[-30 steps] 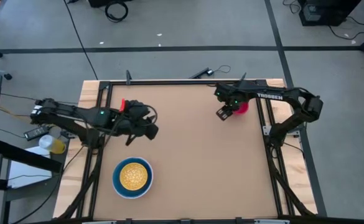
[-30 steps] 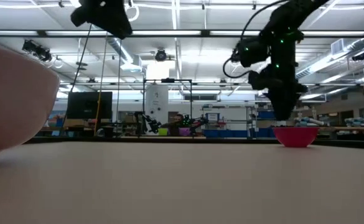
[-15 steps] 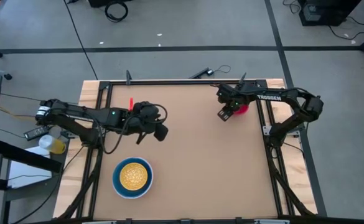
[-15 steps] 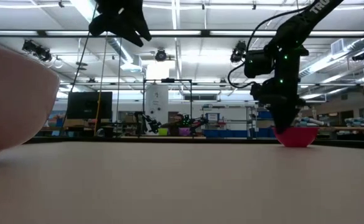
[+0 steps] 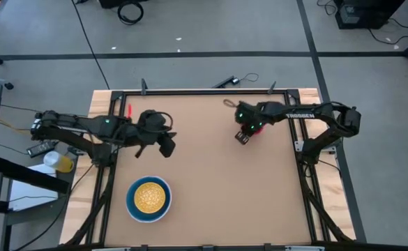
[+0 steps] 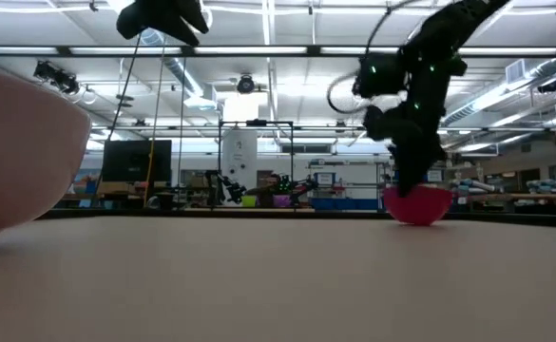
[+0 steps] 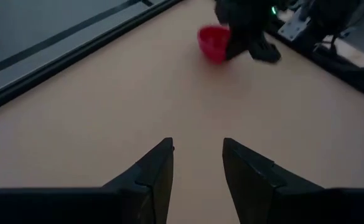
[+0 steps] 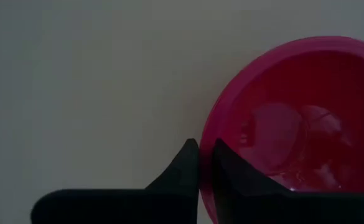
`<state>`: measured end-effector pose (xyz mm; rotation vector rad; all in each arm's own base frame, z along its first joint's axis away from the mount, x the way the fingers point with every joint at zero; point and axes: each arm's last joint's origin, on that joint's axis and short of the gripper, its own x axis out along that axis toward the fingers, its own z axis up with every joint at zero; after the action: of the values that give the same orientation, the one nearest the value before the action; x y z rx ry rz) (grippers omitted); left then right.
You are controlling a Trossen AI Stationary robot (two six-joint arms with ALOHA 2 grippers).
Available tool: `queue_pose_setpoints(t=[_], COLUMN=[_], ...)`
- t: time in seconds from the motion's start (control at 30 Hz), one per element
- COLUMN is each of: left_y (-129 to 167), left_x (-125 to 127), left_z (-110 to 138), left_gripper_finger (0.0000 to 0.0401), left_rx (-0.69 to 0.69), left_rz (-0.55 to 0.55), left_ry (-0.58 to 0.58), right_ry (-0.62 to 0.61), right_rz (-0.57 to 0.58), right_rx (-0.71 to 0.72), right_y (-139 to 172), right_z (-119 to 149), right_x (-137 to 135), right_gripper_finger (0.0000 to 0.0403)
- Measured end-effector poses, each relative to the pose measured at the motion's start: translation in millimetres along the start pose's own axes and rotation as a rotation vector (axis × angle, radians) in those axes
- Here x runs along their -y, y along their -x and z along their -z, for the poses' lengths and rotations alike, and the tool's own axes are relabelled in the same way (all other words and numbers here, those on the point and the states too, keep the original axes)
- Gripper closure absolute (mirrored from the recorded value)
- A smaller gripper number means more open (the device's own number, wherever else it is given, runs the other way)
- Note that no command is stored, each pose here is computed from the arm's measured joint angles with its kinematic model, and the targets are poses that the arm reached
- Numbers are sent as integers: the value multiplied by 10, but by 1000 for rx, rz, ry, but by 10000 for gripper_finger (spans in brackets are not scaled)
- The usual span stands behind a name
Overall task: Nest bowls inside each other
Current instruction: Stack the red bowl on top of the yellow bowl
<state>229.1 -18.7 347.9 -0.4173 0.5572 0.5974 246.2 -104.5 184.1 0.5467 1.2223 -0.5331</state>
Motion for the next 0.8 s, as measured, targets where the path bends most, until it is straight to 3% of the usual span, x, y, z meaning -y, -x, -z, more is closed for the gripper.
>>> queue_pose_setpoints(t=[0.27, 0.57, 0.8], left_y=[227, 388, 525], left_x=[-157, -302, -351], left_z=[-20, 34, 111], left_gripper_finger=[260, 260, 260], left_rx=[11, -30, -78], left_rz=[9, -12, 25], left_ry=[-9, -45, -86], right_ry=[103, 317, 536], right_rz=[-292, -443, -495], right_rx=[233, 352, 473], right_y=[343, 613, 685], right_z=[-173, -379, -439], right_x=[-1066, -2410, -3234], right_gripper_finger=[381, 381, 382])
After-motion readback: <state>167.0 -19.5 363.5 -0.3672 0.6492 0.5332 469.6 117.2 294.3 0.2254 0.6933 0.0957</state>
